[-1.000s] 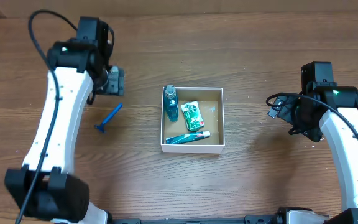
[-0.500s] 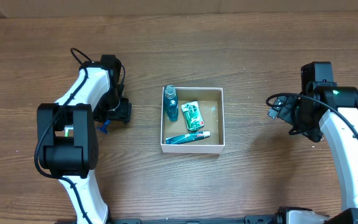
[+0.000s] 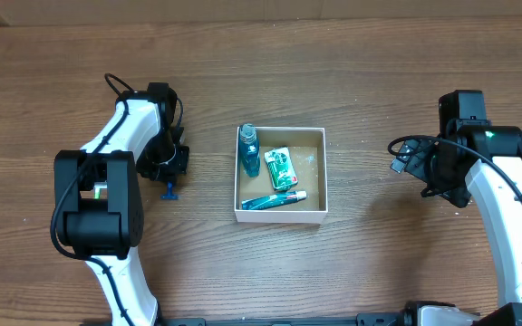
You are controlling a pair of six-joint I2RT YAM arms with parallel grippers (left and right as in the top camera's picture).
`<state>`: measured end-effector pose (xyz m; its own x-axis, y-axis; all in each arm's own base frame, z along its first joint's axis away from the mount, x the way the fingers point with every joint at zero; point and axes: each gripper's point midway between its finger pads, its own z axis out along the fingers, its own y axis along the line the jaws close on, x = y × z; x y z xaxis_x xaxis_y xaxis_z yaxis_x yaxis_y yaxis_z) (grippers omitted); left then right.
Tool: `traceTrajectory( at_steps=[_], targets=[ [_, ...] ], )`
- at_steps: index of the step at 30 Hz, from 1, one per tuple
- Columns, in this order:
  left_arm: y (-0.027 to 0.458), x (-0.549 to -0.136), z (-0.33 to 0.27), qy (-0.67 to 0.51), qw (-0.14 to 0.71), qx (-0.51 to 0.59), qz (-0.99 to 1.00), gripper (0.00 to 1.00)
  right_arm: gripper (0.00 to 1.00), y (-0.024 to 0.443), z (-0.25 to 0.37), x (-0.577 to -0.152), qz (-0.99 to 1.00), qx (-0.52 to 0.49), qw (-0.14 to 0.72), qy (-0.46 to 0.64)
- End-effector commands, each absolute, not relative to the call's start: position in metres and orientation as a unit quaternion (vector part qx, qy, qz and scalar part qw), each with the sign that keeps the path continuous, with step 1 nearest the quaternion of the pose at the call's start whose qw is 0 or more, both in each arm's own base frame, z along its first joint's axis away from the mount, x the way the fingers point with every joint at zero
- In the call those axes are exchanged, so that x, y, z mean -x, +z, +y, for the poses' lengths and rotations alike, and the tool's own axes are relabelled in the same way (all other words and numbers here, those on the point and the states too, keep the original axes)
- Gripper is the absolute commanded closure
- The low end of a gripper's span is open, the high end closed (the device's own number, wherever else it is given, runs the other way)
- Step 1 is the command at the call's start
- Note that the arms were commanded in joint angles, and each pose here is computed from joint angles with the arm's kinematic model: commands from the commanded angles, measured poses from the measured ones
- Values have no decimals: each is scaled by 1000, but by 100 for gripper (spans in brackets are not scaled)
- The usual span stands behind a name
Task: Pack container
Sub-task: 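Place the razor into the box with the left gripper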
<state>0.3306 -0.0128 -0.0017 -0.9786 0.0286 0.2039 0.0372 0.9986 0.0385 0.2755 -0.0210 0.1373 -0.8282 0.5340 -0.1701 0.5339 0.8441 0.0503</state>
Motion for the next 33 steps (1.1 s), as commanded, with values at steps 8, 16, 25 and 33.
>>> traceTrajectory(
  at_steps=[8,16,25,33],
  targets=[
    [195,-355,-102,18,-208,173,-962,96,0,143,-24,-277,955,-277,106,-4],
    [200,-290,-241,45,-225,459,-858,96,0,143,-24,-277,955,-277,107,-4],
    [67,-285,-248,8,-37,481,-876,96,0,143,-24,-277,955,-277,105,-4],
    [85,-295,-243,-23,-33,458,-888,48,0,143,-24,-277,955,-277,105,-4]
  ],
)
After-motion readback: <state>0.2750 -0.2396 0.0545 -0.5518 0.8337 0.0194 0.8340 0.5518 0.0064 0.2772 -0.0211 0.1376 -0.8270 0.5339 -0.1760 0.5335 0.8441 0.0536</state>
